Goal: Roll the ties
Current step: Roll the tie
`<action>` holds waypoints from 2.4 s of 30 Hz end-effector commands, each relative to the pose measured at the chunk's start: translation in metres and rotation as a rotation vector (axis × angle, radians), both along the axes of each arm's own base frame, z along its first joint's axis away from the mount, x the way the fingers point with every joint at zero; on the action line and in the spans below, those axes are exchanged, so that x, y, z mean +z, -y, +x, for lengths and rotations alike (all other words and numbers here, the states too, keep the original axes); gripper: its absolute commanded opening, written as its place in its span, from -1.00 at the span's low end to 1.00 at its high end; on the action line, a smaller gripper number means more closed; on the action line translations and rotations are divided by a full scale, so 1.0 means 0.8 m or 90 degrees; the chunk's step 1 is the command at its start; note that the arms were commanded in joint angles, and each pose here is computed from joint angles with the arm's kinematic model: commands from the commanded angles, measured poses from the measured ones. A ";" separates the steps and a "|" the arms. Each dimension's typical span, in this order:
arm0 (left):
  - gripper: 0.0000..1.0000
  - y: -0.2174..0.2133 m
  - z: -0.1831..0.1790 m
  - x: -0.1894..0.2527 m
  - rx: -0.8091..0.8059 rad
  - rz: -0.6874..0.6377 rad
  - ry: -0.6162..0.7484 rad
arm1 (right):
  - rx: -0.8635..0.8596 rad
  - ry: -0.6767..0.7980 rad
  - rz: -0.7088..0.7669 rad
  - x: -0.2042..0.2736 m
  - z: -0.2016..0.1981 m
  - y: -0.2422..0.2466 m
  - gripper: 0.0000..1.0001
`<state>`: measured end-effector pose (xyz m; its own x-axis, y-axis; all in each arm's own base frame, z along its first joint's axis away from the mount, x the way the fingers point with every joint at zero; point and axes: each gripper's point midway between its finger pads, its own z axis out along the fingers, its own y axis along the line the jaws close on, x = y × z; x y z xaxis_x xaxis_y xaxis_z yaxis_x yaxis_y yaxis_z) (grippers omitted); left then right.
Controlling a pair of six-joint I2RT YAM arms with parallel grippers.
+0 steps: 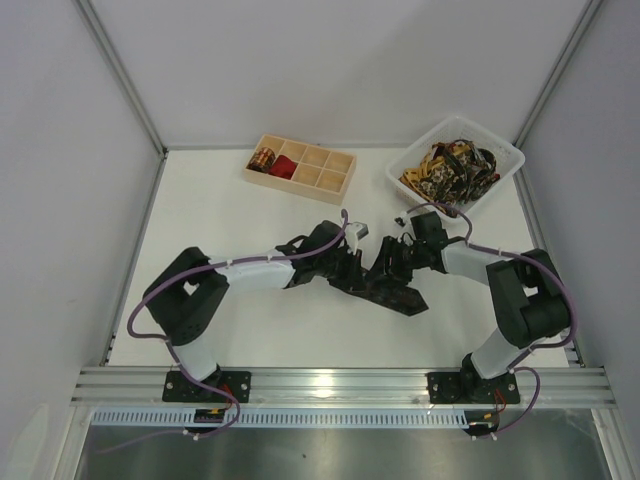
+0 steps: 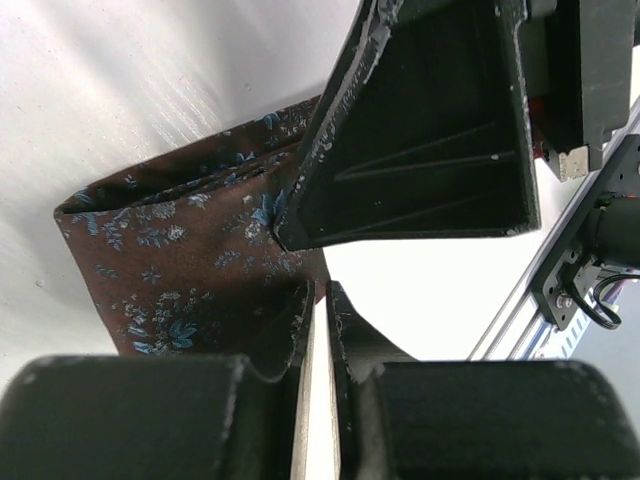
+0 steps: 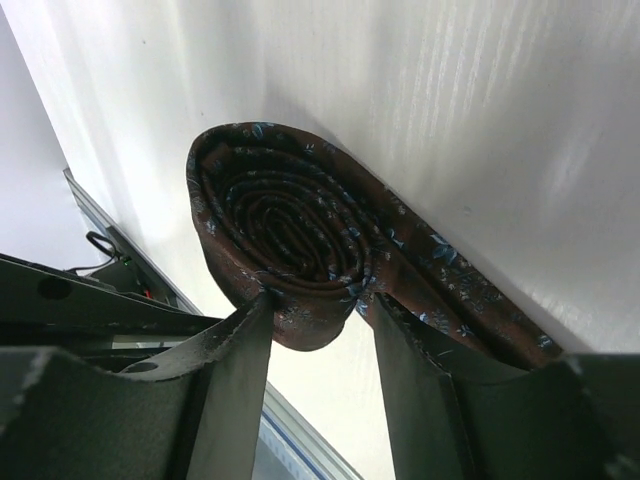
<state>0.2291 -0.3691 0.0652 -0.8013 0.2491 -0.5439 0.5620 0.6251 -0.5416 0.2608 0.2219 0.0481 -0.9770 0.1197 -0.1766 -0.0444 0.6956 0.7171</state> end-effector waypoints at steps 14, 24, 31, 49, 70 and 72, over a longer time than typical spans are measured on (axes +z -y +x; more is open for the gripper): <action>0.11 -0.062 0.042 0.060 0.082 -0.031 0.039 | 0.023 0.024 0.009 -0.014 0.013 -0.005 -0.22; 0.38 -0.080 0.071 0.030 0.029 -0.010 -0.002 | 0.022 0.027 0.011 -0.015 0.020 -0.007 -0.24; 0.43 -0.059 0.055 0.006 0.018 -0.086 -0.043 | 0.026 0.028 0.011 -0.015 0.019 -0.008 -0.25; 0.43 -0.025 0.026 -0.025 0.023 -0.123 -0.119 | 0.023 0.020 0.017 -0.017 0.017 -0.009 -0.28; -0.99 -0.065 0.047 -0.001 0.115 0.107 0.036 | 0.034 -0.010 0.052 -0.011 -0.002 -0.041 -0.29; -0.99 -0.073 0.042 -0.007 0.102 0.155 0.051 | 0.033 -0.001 0.055 -0.004 0.002 -0.042 -0.28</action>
